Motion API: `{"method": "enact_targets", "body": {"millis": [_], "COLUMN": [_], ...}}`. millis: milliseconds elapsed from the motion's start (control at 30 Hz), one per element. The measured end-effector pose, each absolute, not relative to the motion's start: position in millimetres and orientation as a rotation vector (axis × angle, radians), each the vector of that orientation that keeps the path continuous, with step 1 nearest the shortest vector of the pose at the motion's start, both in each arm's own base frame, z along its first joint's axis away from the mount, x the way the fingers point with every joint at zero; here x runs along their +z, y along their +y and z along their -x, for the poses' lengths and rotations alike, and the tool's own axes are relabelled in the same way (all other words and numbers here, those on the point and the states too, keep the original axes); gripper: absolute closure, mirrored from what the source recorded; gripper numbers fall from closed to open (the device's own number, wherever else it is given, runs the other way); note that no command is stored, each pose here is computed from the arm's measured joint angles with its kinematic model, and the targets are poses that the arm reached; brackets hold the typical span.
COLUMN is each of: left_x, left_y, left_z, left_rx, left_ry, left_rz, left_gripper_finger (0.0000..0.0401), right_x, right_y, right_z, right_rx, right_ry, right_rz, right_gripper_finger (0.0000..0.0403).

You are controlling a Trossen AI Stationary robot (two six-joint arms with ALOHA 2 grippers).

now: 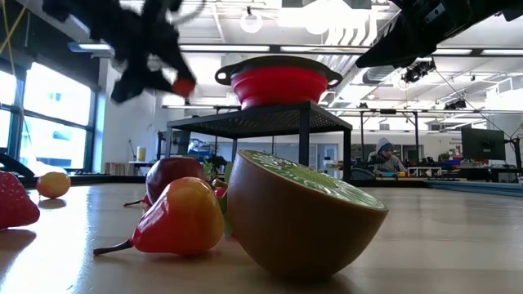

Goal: Pick & Place Fruit
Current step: Put the pear into the strainer bowl on the shelf

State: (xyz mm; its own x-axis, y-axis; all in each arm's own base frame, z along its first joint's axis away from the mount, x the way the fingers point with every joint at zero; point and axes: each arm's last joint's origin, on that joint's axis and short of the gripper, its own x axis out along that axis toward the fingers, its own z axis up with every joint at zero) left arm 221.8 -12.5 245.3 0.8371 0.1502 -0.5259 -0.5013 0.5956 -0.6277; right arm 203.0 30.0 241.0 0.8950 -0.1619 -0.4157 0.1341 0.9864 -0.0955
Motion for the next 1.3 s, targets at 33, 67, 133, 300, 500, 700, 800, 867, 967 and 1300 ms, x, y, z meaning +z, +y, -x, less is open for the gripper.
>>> {"method": "enact_targets", "body": {"millis": [33,67,133,300,500,700,800,867,967,1300], "left_x": [255,266,286,335,386,441,459,463,461,430], "left_y": [-12,-12,-12,-11,-10,-10,-9,-8,-6,49], "left_z": [-220,-218,-212,-199,-197,-194,-193,-197,-211,-265], "left_rx": [0.373,0.348,0.311,0.230,0.169,0.132,0.152,0.201,0.256,0.351], "left_ry": [0.415,0.376,0.310,0.153,0.023,-0.096,-0.112,-0.101,-0.071,0.075], "left_rz": [0.865,0.877,0.894,0.917,0.820,0.695,0.581,0.527,0.434,0.285], "left_gripper_finger": [0.0262,0.0262,0.0262,0.0262,0.0262,0.0262,0.0262,0.0262,0.0262,0.0262], "right_x": [241,241,241,240,240,240,240,240,240,240], "right_y": [30,30,30,30,30,30,30,30,30,30], "right_z": [-203,-203,-203,-203,-203,-203,-203,-203,-203,-203], "right_rx": [-0.153,-0.153,-0.154,-0.154,-0.154,-0.154,-0.154,-0.154,-0.154,-0.154], "right_ry": [0.436,0.436,0.439,0.443,0.444,0.444,0.443,0.443,0.443,0.444], "right_rz": [0.065,0.065,0.066,0.067,0.067,0.067,0.067,0.067,0.067,0.067], "right_gripper_finger": [0.0401,0.0401,0.0401,0.0401,0.0401,0.0401,0.0401,0.0401,0.0401,0.0401]}}
